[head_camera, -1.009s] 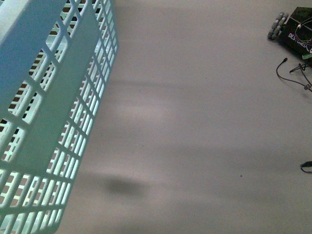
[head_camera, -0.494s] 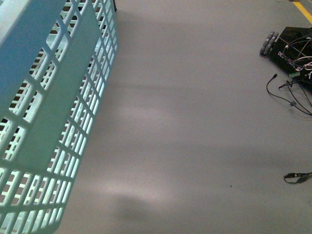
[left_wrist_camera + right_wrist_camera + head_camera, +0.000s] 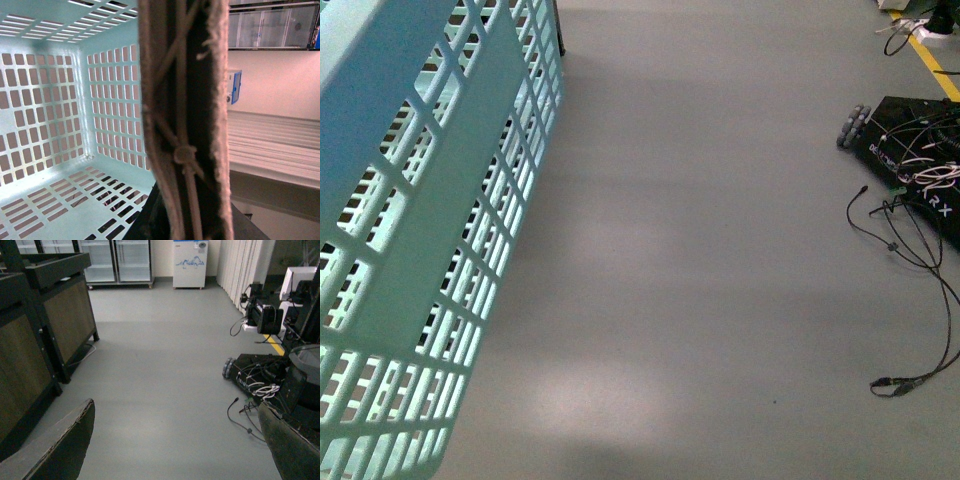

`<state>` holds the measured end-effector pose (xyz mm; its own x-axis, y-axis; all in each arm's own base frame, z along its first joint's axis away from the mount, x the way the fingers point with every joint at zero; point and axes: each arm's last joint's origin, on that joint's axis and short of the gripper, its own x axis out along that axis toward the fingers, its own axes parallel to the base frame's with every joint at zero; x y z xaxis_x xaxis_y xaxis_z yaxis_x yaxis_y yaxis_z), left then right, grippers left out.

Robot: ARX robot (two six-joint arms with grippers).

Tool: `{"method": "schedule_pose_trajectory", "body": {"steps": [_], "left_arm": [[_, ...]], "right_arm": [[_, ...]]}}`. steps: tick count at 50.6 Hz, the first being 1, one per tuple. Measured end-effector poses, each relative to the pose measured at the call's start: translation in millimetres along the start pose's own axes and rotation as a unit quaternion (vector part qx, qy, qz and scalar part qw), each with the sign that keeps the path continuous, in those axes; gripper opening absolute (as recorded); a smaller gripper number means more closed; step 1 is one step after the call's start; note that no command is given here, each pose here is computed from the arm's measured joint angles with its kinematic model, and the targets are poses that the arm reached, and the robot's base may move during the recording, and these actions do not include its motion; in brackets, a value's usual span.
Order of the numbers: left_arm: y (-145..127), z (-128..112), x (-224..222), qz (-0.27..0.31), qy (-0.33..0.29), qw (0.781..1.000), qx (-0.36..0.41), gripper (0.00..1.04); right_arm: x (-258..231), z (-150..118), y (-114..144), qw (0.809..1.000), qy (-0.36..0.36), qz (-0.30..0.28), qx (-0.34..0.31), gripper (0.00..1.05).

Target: Pick lemon and mango into basket

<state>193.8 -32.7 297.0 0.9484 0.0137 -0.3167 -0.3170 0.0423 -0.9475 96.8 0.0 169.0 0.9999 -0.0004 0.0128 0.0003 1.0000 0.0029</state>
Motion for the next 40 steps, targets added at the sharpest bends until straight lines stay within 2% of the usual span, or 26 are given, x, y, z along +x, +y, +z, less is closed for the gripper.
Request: {"method": "schedule_pose_trajectory", "body": {"steps": [40], "left_arm": [[-0.3, 0.1, -0.1, -0.001, -0.001, 1.0, 0.0, 0.05]], "right_arm": [[0.0, 0.0, 0.0, 1.0, 0.0, 0.0, 0.0, 0.96]]}}
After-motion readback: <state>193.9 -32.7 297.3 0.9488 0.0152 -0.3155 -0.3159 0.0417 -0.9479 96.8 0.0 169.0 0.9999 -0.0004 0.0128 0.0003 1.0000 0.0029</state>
